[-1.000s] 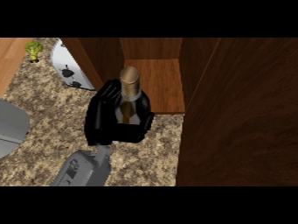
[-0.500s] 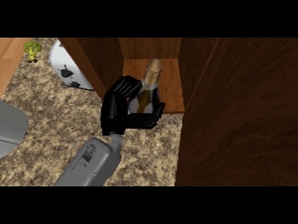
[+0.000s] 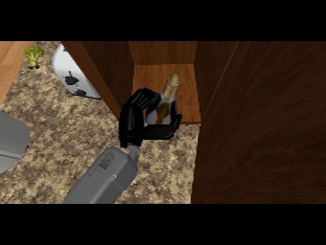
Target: Pick up the wine, place it into the cabinet and close the cabinet
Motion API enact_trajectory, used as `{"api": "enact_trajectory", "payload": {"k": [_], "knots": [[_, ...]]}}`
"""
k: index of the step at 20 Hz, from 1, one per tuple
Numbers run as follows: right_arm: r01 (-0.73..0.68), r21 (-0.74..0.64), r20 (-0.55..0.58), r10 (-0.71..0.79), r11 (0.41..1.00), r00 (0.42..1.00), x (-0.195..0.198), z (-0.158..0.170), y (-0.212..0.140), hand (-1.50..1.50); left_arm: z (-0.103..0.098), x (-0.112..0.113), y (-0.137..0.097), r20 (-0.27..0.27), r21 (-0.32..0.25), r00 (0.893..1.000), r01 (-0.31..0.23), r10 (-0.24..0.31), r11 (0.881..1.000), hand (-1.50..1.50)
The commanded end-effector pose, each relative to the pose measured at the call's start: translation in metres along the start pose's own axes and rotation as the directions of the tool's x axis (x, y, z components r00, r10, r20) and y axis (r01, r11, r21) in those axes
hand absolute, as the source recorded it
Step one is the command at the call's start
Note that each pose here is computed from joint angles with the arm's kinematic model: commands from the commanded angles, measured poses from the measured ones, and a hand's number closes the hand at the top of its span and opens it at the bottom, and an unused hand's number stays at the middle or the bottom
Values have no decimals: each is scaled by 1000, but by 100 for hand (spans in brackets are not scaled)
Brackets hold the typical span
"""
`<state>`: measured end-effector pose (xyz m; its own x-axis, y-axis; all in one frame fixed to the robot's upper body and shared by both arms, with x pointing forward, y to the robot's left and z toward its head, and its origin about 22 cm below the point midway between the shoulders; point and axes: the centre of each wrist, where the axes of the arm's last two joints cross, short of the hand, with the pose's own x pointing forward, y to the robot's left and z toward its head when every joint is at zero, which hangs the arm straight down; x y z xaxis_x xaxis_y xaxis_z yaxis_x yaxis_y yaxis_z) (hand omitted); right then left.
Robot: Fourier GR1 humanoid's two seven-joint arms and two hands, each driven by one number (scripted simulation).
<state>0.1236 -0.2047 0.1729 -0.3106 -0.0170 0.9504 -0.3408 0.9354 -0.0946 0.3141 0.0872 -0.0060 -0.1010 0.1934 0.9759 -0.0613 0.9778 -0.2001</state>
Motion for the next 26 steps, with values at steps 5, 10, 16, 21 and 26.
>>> {"api": "enact_trajectory", "payload": {"k": [5, 10, 16, 21, 26], "knots": [[67, 39, 80, -70, 997, 994, 32, 22, 3, -150, -22, -11, 1, -26, 46, 998, -56, 57, 997, 150], [86, 26, 68, -88, 996, 994, 34, 26, 3, -150, -39, -12, 0, -34, 57, 997, -65, 67, 996, 150], [74, 31, 72, -76, 997, 994, 37, 28, 1, -150, -56, 4, -14, -71, 73, 995, -68, 73, 995, 150], [53, 48, 65, -56, 997, 996, 30, 27, -10, -150, -66, 8, -17, -57, 100, 996, -66, 72, 993, 150], [72, 34, 67, -74, 997, 995, 32, 29, 0, -150, -100, 31, -11, -41, 109, 997, -66, 70, 992, 150]]}}
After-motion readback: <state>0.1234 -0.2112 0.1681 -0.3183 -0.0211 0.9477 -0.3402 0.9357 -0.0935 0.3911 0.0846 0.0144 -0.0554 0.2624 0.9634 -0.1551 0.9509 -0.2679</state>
